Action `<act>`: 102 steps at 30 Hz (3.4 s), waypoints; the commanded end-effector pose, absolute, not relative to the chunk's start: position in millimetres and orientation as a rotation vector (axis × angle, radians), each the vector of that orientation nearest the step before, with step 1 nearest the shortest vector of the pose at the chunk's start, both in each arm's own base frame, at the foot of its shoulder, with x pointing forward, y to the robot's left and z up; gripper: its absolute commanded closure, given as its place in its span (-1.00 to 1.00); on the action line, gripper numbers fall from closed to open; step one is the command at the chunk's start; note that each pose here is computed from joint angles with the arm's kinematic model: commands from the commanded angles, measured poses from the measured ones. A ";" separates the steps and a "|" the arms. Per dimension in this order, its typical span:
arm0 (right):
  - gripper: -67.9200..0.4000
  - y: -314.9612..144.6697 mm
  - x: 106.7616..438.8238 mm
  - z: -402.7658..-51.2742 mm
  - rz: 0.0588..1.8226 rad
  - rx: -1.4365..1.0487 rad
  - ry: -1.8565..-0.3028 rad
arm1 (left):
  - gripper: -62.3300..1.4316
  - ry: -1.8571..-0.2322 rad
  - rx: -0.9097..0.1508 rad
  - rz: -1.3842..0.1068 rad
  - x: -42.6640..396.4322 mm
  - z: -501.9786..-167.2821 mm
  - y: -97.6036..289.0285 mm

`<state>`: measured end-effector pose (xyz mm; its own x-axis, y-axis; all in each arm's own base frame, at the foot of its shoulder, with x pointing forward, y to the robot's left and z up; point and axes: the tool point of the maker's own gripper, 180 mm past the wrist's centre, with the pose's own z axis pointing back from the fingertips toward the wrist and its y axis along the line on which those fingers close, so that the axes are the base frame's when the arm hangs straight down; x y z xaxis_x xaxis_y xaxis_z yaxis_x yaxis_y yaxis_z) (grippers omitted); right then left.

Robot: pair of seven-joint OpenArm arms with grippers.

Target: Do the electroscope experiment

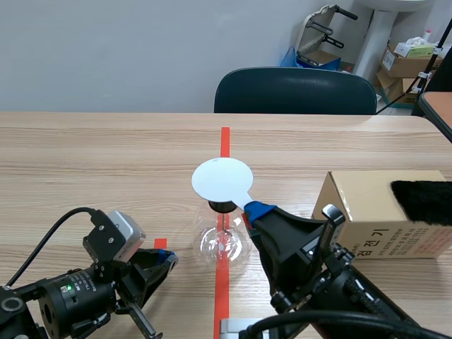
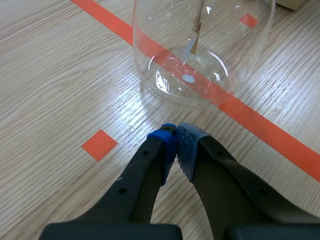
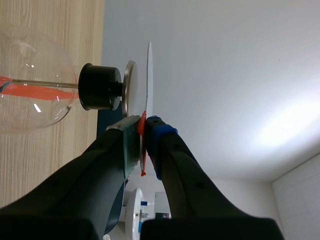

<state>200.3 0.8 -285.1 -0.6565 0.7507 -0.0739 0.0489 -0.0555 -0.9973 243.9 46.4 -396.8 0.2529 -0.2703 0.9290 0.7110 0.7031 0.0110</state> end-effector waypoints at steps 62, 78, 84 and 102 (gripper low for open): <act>0.96 -2.7 203.2 -279.9 1.756 -0.886 -1.715 | 0.89 -1.105 -0.460 -0.706 243.1 -398.9 43.8; 0.96 -2.7 203.2 -279.9 1.756 -0.886 -1.715 | 0.89 -1.105 -0.460 -0.706 243.1 -398.9 43.8; 0.96 -2.8 203.3 -279.9 1.755 -0.887 -1.714 | 0.89 -1.105 -0.460 -0.706 243.1 -398.9 43.8; 0.96 -66.0 238.1 -273.7 1.451 -1.151 -1.447 | 0.89 -1.105 -0.460 -0.706 243.1 -398.8 43.8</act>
